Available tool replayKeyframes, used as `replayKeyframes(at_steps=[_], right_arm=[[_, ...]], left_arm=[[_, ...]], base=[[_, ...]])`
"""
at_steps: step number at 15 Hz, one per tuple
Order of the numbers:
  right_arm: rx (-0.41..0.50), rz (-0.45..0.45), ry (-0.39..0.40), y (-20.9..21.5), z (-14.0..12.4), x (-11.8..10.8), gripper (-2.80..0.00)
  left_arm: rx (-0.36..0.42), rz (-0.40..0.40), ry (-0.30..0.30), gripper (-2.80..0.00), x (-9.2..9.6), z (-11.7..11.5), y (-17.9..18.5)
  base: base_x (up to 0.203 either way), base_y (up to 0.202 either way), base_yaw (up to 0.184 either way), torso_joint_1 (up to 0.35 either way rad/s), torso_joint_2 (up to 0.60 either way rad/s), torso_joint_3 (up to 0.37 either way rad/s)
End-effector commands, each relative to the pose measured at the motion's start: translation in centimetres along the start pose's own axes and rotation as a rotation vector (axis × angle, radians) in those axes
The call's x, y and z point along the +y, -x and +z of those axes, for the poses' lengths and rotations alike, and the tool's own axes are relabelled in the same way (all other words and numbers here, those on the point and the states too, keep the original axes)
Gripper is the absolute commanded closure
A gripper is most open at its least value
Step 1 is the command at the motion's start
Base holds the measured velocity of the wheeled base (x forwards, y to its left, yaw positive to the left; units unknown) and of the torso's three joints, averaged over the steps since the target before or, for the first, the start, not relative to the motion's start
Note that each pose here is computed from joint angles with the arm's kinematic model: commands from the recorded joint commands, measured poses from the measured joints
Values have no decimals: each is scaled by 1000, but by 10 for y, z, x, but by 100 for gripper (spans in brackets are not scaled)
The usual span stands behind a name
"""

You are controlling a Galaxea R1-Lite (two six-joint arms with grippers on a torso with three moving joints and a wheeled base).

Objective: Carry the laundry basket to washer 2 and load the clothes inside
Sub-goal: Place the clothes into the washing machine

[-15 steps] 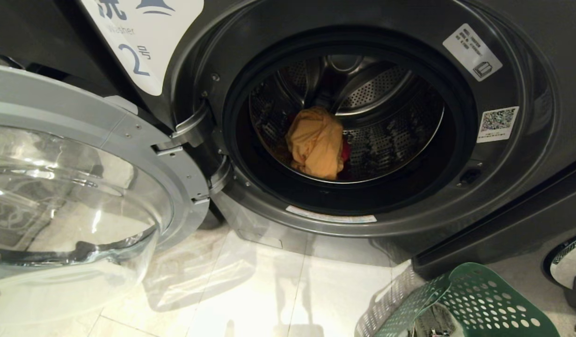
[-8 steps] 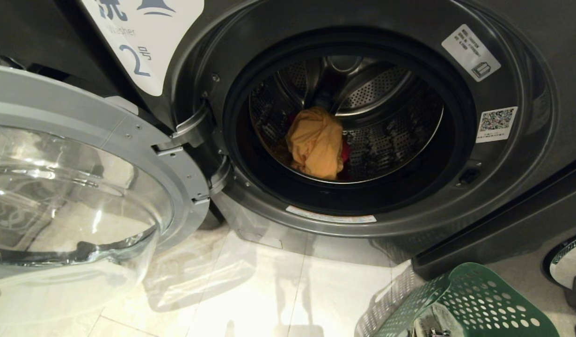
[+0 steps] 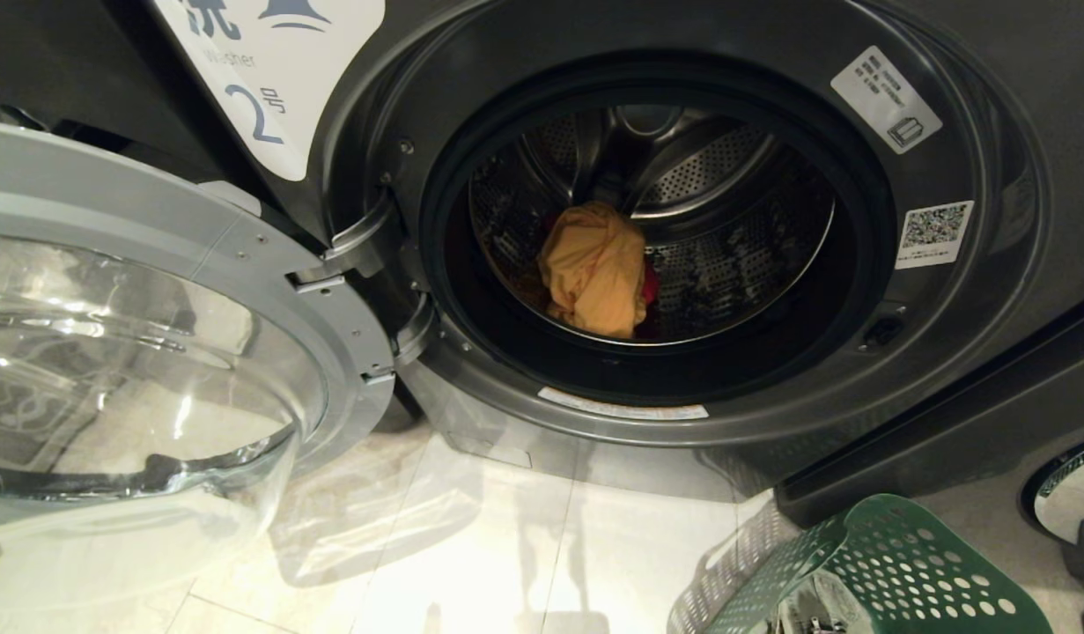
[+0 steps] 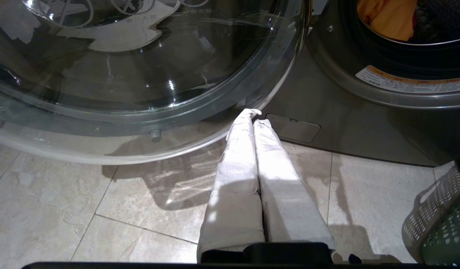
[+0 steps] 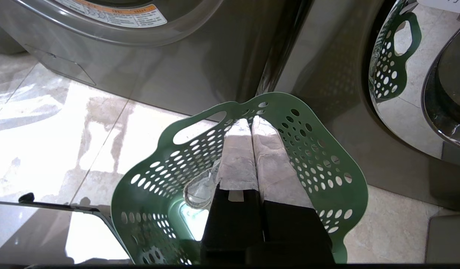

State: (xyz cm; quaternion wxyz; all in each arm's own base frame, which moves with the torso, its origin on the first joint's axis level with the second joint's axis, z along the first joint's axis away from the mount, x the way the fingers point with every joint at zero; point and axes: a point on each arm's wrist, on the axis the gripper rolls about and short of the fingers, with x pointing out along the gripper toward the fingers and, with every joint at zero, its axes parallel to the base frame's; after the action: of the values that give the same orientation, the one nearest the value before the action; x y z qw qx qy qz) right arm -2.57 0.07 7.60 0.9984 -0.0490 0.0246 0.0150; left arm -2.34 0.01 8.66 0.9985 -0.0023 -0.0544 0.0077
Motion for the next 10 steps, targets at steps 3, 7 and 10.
replayKeyframes(at_steps=[3,7,10], right_arm=[[3,3,5,0,0,0,0],[-1,3,5,0,0,0,0],[-13,9,65,-1,0,0,0]], left_arm=[[38,2,0,0,0,-11,-2],[40,2,0,0,0,-11,-2],[38,3,0,0,0,-11,-2]], base=[[0,0,0,0,0,0],[0,0,0,0,0,0],[0,0,0,0,0,0]])
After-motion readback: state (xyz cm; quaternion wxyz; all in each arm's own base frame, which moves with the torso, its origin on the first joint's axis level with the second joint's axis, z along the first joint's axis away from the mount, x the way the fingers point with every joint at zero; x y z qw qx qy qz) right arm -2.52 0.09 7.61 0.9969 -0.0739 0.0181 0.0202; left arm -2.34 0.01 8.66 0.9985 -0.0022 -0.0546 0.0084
